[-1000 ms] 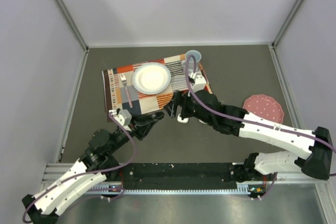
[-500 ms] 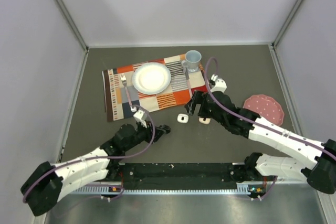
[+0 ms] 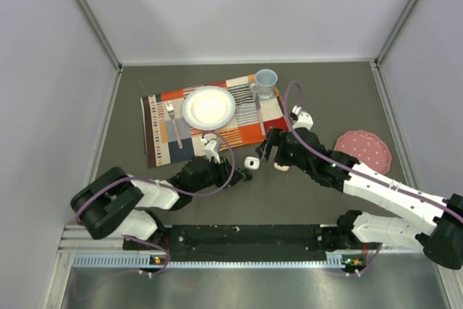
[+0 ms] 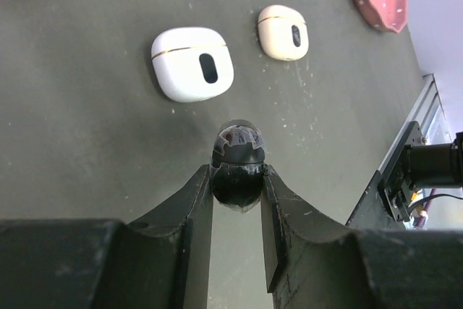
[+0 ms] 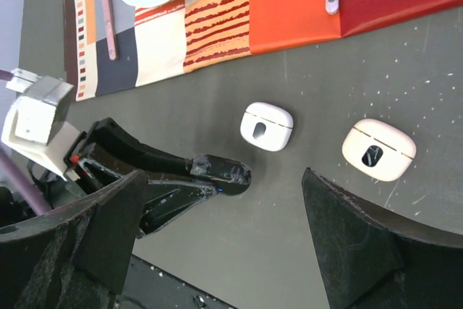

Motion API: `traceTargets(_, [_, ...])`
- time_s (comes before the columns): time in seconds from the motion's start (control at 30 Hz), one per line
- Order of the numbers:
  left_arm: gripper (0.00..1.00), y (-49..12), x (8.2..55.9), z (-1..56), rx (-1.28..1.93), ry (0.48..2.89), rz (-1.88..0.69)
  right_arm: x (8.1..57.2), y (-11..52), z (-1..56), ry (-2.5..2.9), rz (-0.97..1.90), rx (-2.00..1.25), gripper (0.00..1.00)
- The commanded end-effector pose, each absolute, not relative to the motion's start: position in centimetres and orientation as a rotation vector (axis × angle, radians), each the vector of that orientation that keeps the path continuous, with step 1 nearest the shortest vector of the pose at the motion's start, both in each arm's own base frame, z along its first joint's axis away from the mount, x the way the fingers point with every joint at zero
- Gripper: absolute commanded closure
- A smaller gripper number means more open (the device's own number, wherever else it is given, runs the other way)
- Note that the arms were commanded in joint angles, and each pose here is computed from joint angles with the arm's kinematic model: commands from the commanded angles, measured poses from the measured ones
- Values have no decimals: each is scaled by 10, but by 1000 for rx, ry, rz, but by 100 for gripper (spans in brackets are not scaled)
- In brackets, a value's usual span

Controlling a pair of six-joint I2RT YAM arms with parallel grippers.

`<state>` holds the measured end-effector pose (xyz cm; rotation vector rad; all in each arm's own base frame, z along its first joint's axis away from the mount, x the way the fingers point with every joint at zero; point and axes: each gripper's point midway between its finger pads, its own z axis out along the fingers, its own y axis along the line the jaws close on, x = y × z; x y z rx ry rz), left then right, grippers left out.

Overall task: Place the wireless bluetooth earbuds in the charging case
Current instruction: Place the charging case with the earbuds at the center of the board.

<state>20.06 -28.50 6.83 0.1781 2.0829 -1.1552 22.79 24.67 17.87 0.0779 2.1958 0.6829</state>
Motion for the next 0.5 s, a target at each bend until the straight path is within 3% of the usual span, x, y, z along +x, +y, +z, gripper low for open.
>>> traceTargets(0.0, [99, -304, 211, 89, 152, 2008, -1255, 233, 238, 190, 2145, 710, 122, 12])
traceTargets(0.2, [90, -302, 214, 70, 136, 2103, -1186, 237, 229, 188, 2143, 694, 134, 11])
traceTargets(0.33, [78, -299, 216, 63, 150, 2143, -1131, 239, 226, 185, 2149, 683, 134, 11])
traceTargets(0.47, [76, -291, 217, 58, 140, 2163, -1077, 241, 227, 186, 2149, 680, 132, 11])
